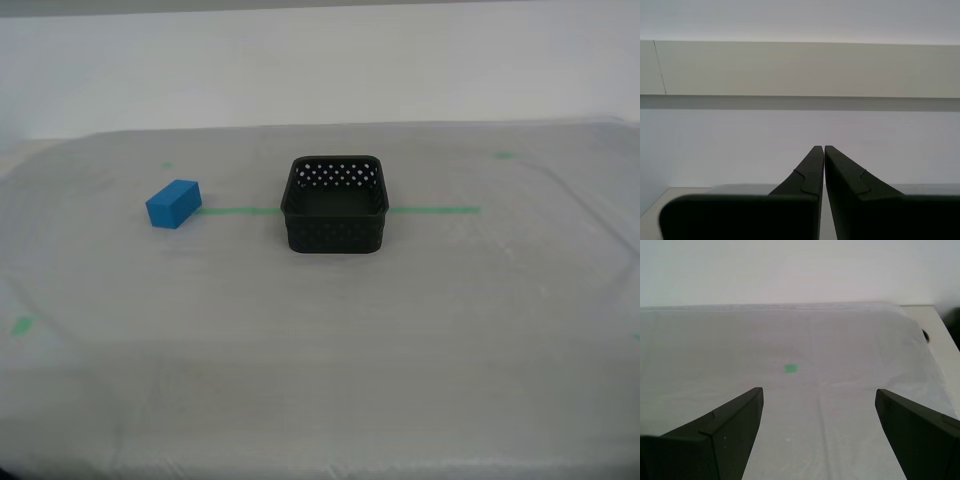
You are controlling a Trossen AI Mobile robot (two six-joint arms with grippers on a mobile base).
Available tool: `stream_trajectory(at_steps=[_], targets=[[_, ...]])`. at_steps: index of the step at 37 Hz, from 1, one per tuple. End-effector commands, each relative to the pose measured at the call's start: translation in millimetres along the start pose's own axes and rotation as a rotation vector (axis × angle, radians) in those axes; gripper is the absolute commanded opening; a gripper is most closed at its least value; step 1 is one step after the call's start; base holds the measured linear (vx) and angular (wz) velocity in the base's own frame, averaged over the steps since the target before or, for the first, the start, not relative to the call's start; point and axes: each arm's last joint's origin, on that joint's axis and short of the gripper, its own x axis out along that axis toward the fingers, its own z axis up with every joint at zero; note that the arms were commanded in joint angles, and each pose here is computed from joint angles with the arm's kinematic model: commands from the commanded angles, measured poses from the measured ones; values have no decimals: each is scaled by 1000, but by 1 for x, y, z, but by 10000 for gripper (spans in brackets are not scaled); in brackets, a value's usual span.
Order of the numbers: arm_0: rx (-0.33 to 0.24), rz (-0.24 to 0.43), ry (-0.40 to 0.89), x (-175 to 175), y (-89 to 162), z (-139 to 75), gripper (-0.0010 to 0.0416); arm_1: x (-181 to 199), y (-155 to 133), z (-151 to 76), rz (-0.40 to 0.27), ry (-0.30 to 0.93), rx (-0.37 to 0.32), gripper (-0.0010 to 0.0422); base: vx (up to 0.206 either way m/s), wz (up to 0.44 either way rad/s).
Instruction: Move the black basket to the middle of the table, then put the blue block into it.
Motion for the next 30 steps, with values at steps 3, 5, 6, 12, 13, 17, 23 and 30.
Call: stream_trajectory(at_steps=[3,5,6,12,13,17,23,30], targets=[[40,-3,19,6,-24,1,314,0,0,1,-2,-6,2,0,0,0],[55,-9,22,8,-32,1,313,0,0,1,-2,-6,2,0,0,0],[60,-16,22,8,-35,1,313,0,0,1,-2,-6,2,0,0,0],[80,-32,17,11,-48,2,308,0,0,1,-2,-6,2,0,0,0],[82,-26,18,11,-49,2,307,0,0,1,-2,-6,2,0,0,0],[83,-3,17,11,-48,2,309,0,0,1,-2,-6,2,0,0,0],[84,2,27,11,-47,1,314,0,0,1,-2,-6,2,0,0,0],[82,1,42,21,-46,-7,314,0,0,2,-2,-14,2,0,0,0]])
